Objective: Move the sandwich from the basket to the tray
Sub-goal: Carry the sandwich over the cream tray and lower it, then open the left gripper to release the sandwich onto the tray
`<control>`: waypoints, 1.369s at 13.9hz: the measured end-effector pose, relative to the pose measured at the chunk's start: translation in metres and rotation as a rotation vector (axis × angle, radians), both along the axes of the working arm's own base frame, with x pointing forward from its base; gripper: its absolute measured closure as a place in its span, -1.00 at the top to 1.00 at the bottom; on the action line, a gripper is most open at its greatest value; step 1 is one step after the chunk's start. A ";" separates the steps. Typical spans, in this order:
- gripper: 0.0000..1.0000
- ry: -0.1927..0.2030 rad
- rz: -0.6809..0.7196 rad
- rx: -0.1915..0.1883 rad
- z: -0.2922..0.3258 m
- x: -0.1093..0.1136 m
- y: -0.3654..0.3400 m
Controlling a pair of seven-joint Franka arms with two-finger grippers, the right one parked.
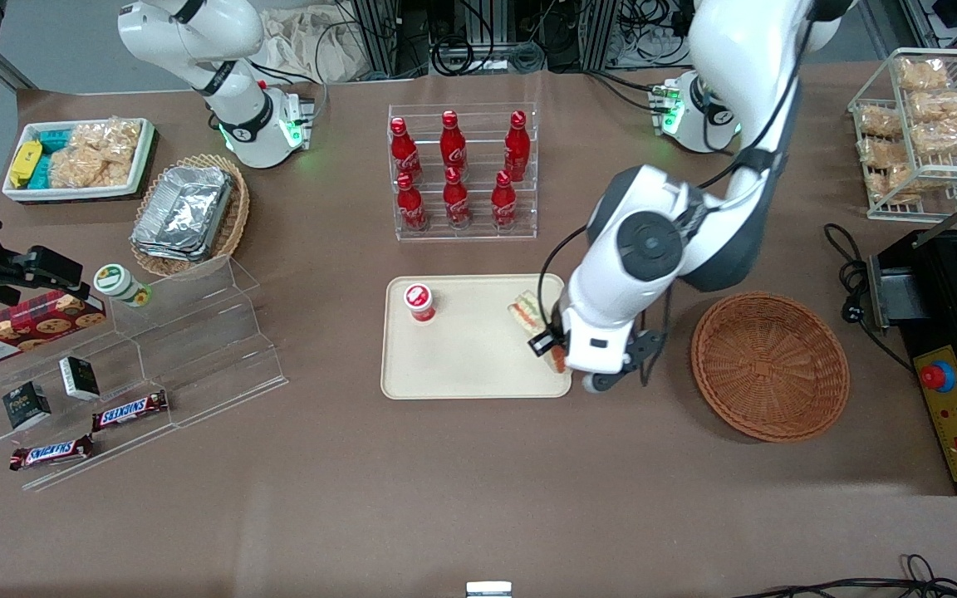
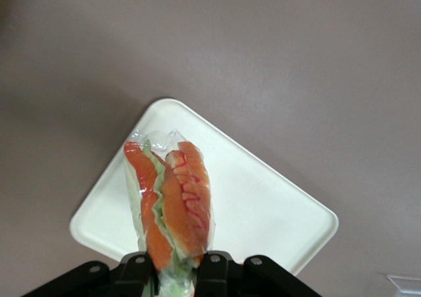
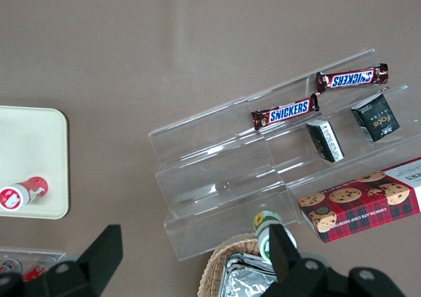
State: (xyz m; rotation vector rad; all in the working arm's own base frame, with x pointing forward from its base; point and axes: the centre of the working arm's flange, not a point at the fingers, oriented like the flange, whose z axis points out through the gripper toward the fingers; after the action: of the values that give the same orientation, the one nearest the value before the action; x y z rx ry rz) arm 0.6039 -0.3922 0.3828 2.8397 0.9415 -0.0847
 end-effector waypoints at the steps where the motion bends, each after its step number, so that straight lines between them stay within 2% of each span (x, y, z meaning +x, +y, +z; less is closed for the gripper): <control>1: -0.62 0.001 -0.012 0.021 -0.019 -0.002 -0.008; 3: -0.63 -0.004 -0.046 0.072 -0.053 -0.007 -0.021; 5: -0.64 -0.030 -0.084 0.111 -0.080 -0.015 -0.031; 8: -0.64 -0.051 -0.129 0.138 -0.115 -0.035 -0.039; 11: -0.59 -0.040 -0.146 0.153 -0.134 -0.048 -0.041; 12: -0.44 -0.042 -0.147 0.152 -0.135 -0.048 -0.042; 17: 0.56 -0.068 -0.115 0.136 -0.124 -0.043 -0.042; 19: 0.98 -0.106 -0.076 0.112 -0.095 -0.035 -0.040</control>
State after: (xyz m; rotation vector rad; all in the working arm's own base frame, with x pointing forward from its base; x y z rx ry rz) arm 0.5688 -0.4324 0.2881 2.9485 0.8426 0.1121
